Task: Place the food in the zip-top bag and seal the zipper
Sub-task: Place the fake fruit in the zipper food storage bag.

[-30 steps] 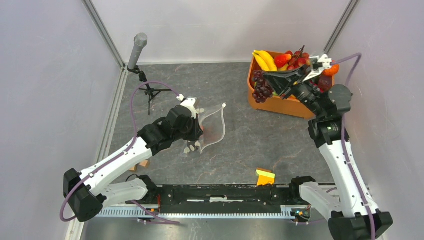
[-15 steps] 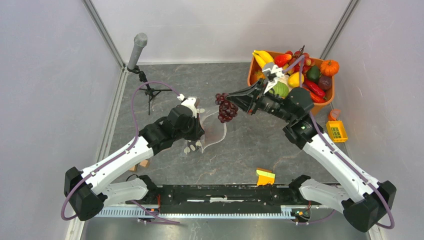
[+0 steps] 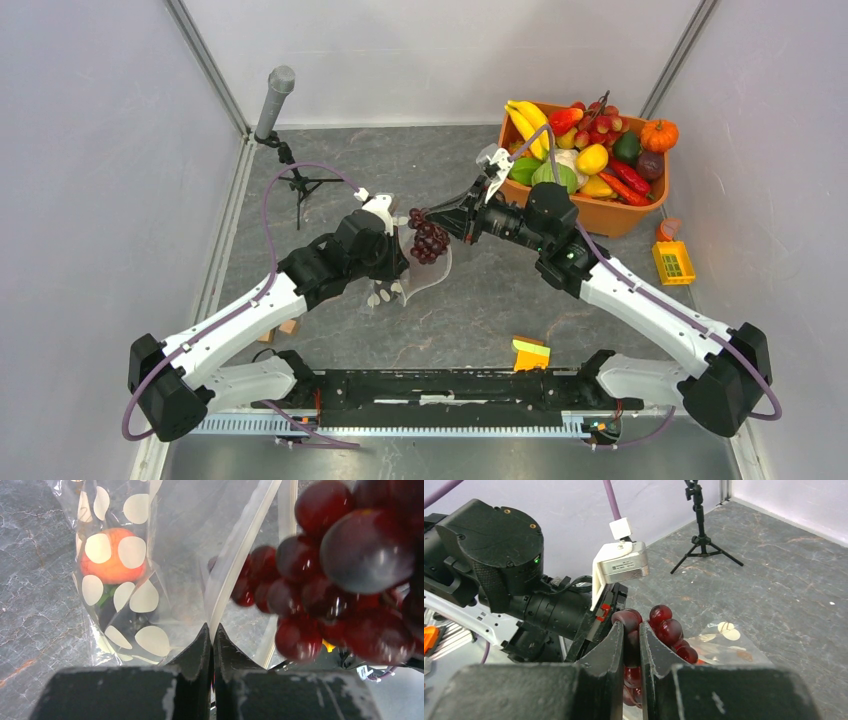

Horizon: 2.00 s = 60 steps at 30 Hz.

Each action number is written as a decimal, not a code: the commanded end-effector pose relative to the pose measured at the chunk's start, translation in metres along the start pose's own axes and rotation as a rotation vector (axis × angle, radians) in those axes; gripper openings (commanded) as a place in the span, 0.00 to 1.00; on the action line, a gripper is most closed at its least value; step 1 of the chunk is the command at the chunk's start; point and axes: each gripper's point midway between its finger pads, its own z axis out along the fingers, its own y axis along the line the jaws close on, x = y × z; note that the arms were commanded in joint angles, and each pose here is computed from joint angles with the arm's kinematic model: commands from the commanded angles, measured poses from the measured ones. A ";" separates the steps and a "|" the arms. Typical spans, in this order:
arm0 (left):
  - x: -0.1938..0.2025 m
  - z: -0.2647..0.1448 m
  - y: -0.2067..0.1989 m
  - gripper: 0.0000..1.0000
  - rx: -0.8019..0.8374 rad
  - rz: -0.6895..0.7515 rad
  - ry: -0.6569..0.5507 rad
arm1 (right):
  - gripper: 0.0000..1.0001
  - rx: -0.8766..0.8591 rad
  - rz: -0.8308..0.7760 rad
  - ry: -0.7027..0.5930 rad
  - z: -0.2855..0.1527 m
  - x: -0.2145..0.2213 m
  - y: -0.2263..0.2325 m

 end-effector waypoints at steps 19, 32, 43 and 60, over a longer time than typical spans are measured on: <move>-0.028 -0.016 -0.016 0.06 0.055 -0.041 -0.081 | 0.16 -0.115 -0.371 0.097 0.006 0.053 -0.012; -0.030 -0.018 -0.012 0.06 0.033 -0.041 -0.091 | 0.21 -0.142 -0.423 -0.020 0.033 0.028 -0.010; -0.040 -0.027 -0.002 0.06 -0.013 -0.060 -0.146 | 0.78 -0.229 -0.402 0.171 0.000 0.086 0.006; -0.037 -0.024 0.000 0.06 -0.022 -0.047 -0.131 | 0.72 0.277 0.080 0.197 -0.053 0.138 -0.046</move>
